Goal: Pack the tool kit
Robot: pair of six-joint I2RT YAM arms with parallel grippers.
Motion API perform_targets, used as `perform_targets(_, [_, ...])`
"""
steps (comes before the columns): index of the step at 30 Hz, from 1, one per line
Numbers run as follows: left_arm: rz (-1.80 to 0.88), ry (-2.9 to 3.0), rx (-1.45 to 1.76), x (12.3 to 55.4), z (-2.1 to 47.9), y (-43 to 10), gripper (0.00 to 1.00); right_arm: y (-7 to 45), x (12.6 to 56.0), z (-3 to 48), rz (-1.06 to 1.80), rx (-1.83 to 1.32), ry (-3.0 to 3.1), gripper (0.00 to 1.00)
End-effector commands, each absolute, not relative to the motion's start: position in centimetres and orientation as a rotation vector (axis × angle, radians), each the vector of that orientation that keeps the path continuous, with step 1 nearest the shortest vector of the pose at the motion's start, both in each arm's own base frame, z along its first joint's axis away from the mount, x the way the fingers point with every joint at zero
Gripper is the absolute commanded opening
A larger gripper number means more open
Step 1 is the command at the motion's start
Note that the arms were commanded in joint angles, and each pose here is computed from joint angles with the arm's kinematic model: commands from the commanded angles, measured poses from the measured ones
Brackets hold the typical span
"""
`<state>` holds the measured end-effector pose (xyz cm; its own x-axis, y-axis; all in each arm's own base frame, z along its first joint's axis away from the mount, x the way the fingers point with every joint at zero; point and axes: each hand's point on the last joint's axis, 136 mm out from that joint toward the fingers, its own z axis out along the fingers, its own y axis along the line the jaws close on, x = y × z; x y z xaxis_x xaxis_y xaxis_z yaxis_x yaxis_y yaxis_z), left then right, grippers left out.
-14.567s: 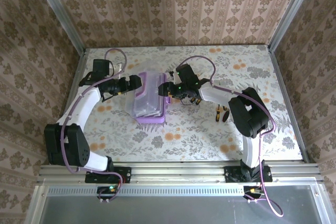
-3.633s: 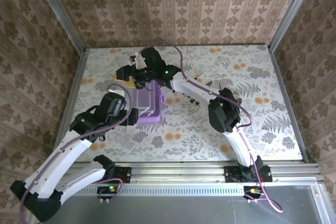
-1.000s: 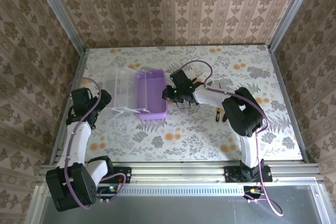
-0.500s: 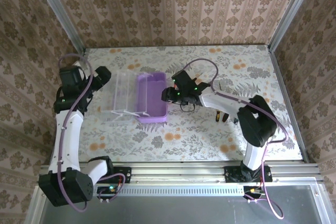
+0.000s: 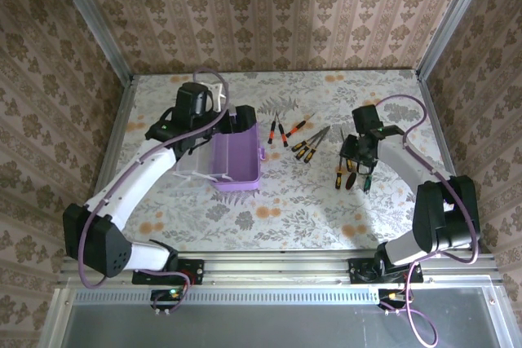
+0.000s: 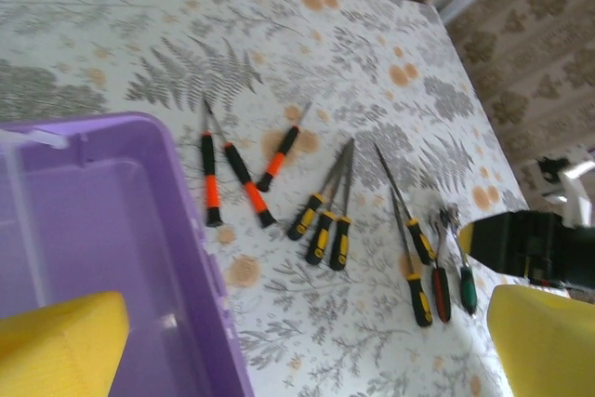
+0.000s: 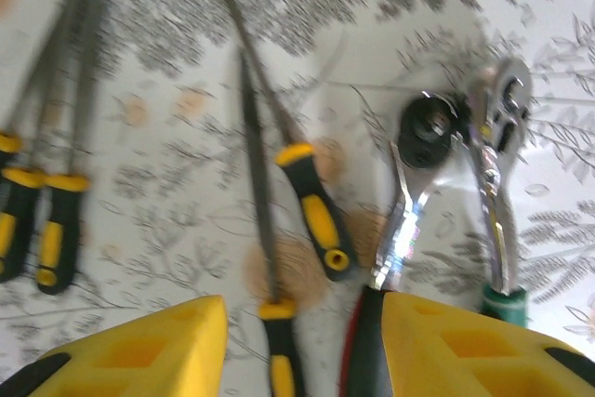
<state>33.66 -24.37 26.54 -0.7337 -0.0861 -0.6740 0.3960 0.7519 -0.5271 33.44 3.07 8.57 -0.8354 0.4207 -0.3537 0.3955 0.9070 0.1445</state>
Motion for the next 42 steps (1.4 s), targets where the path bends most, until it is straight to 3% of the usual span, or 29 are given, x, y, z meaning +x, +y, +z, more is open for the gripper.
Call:
perform_targets(1, [-0.925, 2.191, 0.324, 33.3, 26.9, -25.4, 1.00, 0.8, 31.8, 7.3, 0.024, 0.647, 2.734, 0.47])
perform_targets(16, [-1.061, 2.217, 0.356, 31.6, 25.1, -27.2, 0.99, -2.2, 28.8, 1.6, 0.070, 0.894, 2.834, 0.45])
perform_targets(22, [-1.071, 2.229, 0.360, 31.7, 24.9, -27.4, 0.98, -2.2, 28.9, 0.4, 0.113, 0.925, 2.853, 0.28])
perform_targets(24, [-1.065, 2.228, 0.363, 31.6, 25.0, -27.4, 0.98, -2.2, 29.1, 0.2, 0.119, 0.925, 2.859, 0.17])
perform_targets(30, [-1.040, 2.216, 0.366, 31.7, 25.3, -27.0, 0.98, -3.3, 29.4, 1.1, 0.069, 0.944, 2.803, 0.03])
perform_targets(42, [-0.998, 2.227, 0.333, 32.5, 24.9, -26.0, 0.98, -2.9, 31.6, 5.8, 0.117, 0.869, 2.651, 0.00])
